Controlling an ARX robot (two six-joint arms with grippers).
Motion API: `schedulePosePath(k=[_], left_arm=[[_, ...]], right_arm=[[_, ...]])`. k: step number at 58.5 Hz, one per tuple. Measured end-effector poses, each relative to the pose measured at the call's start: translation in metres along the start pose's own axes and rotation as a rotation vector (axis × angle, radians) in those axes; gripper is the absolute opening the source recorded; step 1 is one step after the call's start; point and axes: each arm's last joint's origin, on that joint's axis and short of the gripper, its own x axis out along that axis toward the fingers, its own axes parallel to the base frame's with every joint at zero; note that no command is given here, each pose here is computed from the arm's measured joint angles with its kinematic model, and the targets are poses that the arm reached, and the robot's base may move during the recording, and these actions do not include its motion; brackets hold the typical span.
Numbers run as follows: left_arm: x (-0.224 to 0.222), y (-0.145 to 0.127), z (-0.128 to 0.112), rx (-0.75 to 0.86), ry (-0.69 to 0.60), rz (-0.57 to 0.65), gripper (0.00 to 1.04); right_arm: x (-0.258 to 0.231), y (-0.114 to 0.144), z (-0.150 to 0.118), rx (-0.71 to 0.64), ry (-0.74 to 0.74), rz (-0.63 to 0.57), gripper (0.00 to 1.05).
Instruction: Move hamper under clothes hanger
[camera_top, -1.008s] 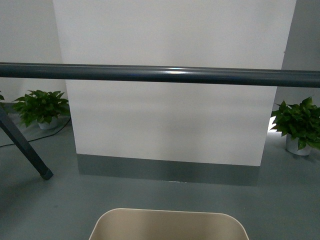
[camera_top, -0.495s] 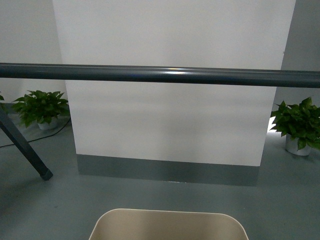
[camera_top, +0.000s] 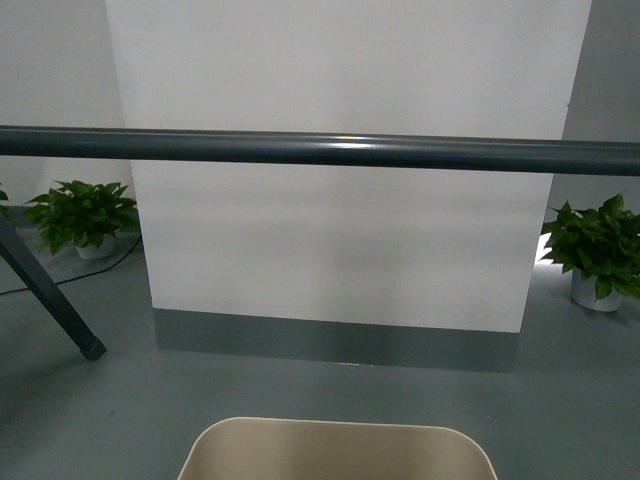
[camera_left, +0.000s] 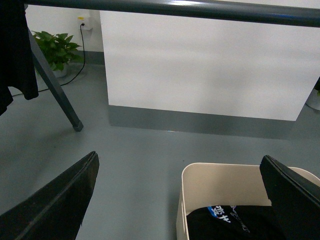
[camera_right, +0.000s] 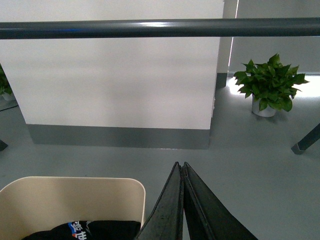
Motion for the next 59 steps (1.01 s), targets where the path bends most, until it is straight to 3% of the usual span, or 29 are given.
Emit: schedulePosePath(k=[59], left_arm=[[0.0,0.0,0.0,0.0,0.0,0.0,0.98]], right_arm=[[-0.023,0.0,-0.003,0.0,0.004,0.002,0.02]])
